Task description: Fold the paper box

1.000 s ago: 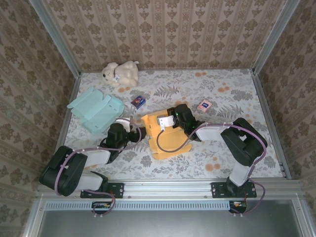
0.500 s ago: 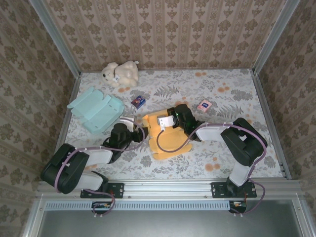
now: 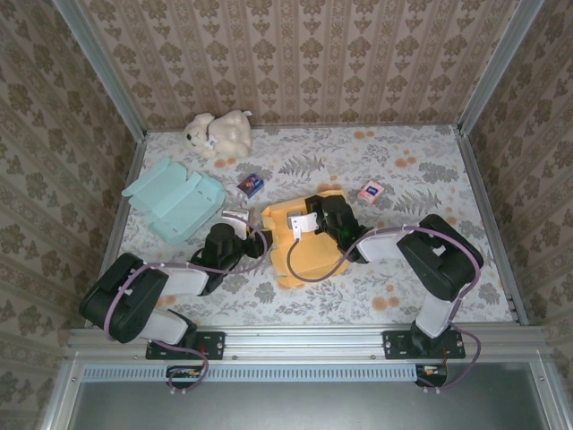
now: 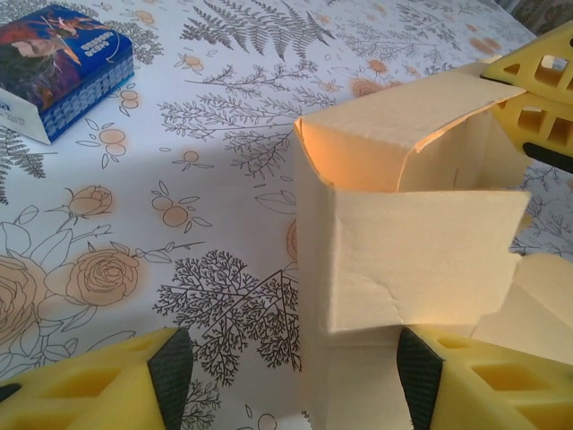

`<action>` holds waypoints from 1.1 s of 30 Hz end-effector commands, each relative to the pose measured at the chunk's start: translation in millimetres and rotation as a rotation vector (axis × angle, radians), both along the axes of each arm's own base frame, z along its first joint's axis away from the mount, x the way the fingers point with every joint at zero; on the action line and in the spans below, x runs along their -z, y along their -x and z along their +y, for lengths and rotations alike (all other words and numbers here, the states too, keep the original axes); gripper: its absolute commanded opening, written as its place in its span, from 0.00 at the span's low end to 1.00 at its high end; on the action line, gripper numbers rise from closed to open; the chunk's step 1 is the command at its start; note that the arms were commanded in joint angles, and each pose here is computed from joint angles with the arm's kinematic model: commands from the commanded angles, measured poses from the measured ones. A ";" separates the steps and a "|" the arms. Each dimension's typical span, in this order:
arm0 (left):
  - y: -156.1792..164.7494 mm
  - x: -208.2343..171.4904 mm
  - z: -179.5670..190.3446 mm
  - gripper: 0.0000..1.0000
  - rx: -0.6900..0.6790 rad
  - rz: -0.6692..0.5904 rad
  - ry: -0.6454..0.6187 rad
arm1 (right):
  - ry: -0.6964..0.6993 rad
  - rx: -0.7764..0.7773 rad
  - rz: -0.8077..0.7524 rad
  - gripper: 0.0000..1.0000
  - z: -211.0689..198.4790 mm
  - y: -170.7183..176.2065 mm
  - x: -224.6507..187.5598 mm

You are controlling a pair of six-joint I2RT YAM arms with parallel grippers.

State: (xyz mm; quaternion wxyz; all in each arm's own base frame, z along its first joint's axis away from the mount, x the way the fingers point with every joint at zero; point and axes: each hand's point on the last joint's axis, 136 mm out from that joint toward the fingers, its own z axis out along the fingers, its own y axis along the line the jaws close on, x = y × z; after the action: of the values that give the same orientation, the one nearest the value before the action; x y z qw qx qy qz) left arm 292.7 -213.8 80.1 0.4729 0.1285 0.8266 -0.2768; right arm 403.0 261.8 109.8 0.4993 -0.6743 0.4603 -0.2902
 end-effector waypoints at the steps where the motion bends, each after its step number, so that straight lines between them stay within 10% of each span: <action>1: -2.4 -9.6 -5.5 0.65 0.010 -0.043 0.009 | 0.004 0.018 -0.117 0.00 1.3 -4.9 -6.5; 33: 9.7 -24.1 74.5 0.59 -0.276 -0.073 -0.108 | -0.014 0.025 -0.141 0.00 -4.8 -8.0 -5.2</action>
State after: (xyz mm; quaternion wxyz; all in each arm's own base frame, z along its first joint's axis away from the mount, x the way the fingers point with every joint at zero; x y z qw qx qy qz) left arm 279.5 -150.6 123.0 0.5529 0.0652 0.8103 -0.1829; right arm 409.1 262.4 122.1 0.5329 -0.6475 0.4327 -0.3309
